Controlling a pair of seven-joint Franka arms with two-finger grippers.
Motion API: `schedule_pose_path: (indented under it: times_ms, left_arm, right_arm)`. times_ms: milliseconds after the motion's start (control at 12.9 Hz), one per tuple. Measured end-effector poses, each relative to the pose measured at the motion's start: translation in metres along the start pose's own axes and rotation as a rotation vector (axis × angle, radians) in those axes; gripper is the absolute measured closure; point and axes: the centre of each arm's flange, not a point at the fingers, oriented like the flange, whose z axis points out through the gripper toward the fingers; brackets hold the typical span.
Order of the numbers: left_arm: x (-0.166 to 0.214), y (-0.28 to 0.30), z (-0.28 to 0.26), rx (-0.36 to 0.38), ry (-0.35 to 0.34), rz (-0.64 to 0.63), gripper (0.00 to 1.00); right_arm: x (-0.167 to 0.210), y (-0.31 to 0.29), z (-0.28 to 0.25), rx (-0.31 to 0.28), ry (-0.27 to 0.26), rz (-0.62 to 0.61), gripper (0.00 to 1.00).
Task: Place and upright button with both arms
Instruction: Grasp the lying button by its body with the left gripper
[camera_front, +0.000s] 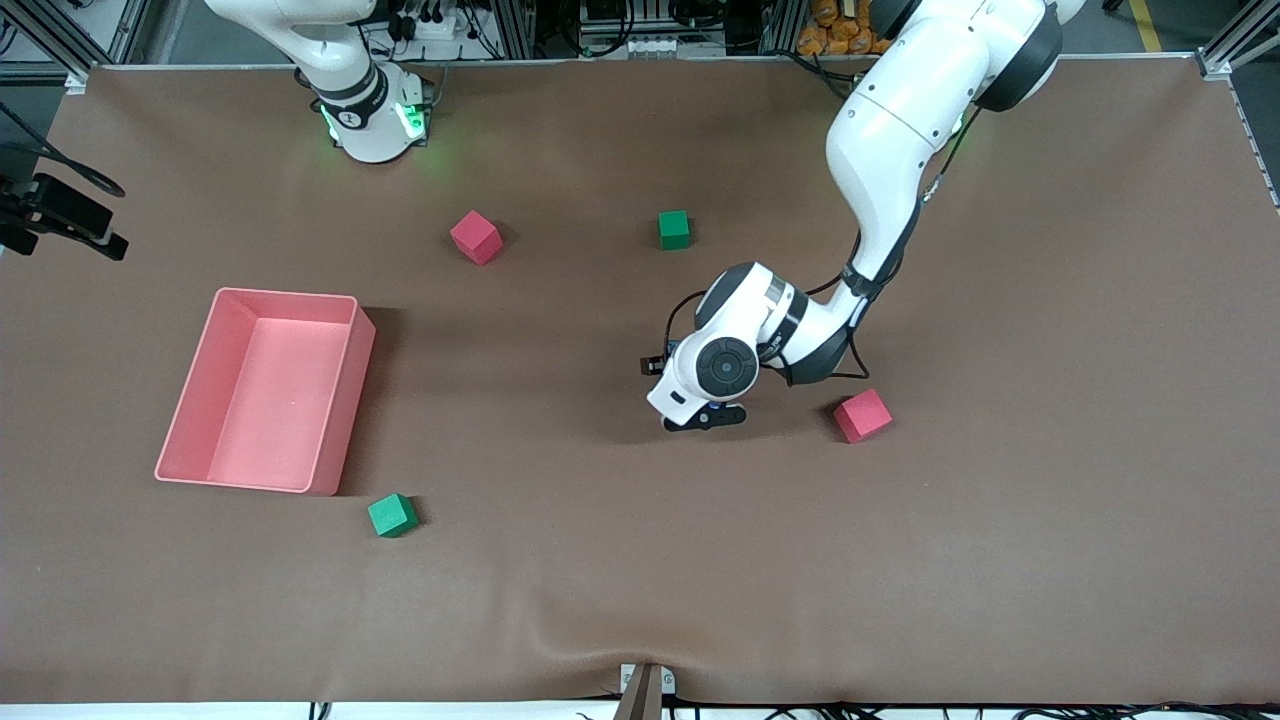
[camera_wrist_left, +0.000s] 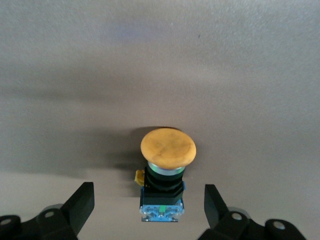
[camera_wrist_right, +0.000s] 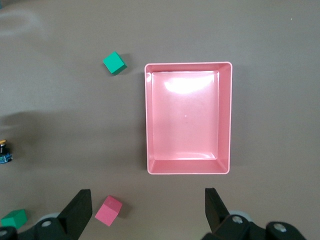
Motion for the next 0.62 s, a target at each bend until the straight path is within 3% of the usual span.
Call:
schedule_pose_path:
  times_ms: [310,465,543,620]
  left_arm:
    - [-0.0044,0.0043,0.0138,0.013,-0.013,0.004,0.08]
    - [-0.004,0.0039,0.0147,0.014,-0.014,0.004,0.24]
    - [-0.0033,0.0034,0.0143,0.014,-0.014,0.002,0.26]
    - [-0.0027,0.0029,0.0139,0.014,-0.013,0.001,0.37]
  right_arm:
    - [-0.0016,-0.0039,-0.0013,0.0,0.0,-0.01,0.0]
    - [-0.0016,-0.0039,-0.0013,0.0,-0.001,-0.01,0.0]
    - [-0.0017,-0.0039,-0.0013,0.0,-0.001,-0.01,0.0]
    - [-0.0017,-0.0039,-0.0013,0.0,-0.001,-0.01,0.0]
